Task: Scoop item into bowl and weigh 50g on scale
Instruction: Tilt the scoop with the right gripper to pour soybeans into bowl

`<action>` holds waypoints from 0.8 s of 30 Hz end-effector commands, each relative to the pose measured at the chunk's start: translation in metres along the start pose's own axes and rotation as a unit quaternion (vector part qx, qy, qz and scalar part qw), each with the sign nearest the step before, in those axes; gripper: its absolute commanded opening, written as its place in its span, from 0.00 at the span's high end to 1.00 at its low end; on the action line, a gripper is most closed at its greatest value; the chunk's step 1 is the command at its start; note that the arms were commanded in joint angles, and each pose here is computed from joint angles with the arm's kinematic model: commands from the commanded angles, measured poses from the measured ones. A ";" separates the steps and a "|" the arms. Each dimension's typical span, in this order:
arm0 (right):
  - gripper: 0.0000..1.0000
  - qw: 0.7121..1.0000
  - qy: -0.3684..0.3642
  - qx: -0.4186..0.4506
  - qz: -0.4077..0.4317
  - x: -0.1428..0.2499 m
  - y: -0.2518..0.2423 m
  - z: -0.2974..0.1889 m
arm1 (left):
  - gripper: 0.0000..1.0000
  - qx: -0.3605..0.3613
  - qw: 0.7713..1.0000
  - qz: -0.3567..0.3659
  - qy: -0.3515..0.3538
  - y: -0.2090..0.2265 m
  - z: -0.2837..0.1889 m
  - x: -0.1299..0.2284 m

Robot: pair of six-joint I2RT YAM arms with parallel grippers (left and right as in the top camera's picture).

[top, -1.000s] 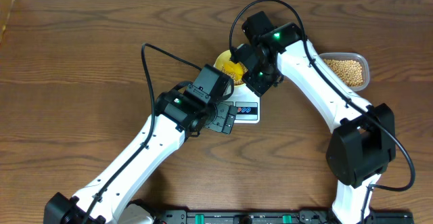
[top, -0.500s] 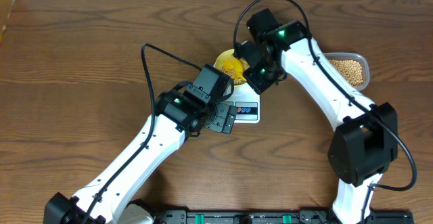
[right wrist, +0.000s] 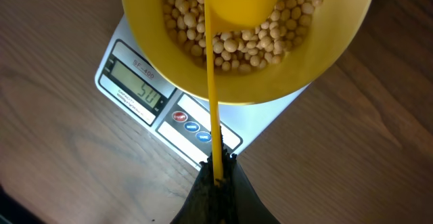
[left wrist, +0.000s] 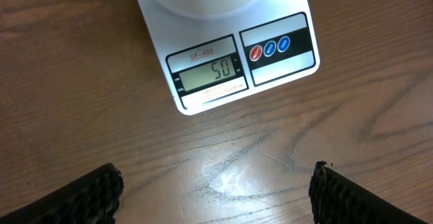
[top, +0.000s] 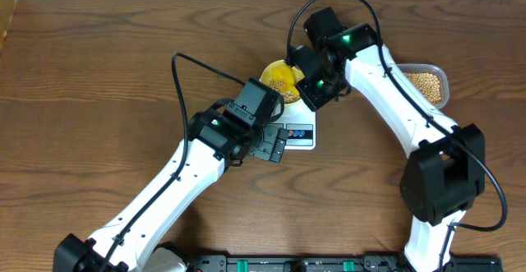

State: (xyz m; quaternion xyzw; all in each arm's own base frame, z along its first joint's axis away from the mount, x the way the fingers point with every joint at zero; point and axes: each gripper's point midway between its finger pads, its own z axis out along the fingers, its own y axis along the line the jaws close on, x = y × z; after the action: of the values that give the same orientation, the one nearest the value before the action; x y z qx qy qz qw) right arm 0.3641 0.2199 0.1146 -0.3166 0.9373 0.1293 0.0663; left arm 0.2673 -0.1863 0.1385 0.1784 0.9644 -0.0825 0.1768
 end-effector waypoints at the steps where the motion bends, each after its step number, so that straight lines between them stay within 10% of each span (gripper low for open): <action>1: 0.99 0.999 -0.013 -0.025 0.021 -0.006 -0.001 -0.003 | 0.09 -0.007 1.000 0.010 -0.009 0.003 -0.005 -0.002; 24: 0.99 0.996 -0.030 -0.074 0.040 -0.009 -0.002 -0.011 | 0.09 -0.007 1.000 0.010 -0.008 0.003 -0.005 -0.002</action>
State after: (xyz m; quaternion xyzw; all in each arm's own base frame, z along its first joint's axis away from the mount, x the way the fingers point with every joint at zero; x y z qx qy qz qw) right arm 0.3694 0.2162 0.1219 -0.2791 0.9380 0.1955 0.0636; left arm 0.2673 -0.1863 0.1385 0.1784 0.9644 -0.0825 0.1768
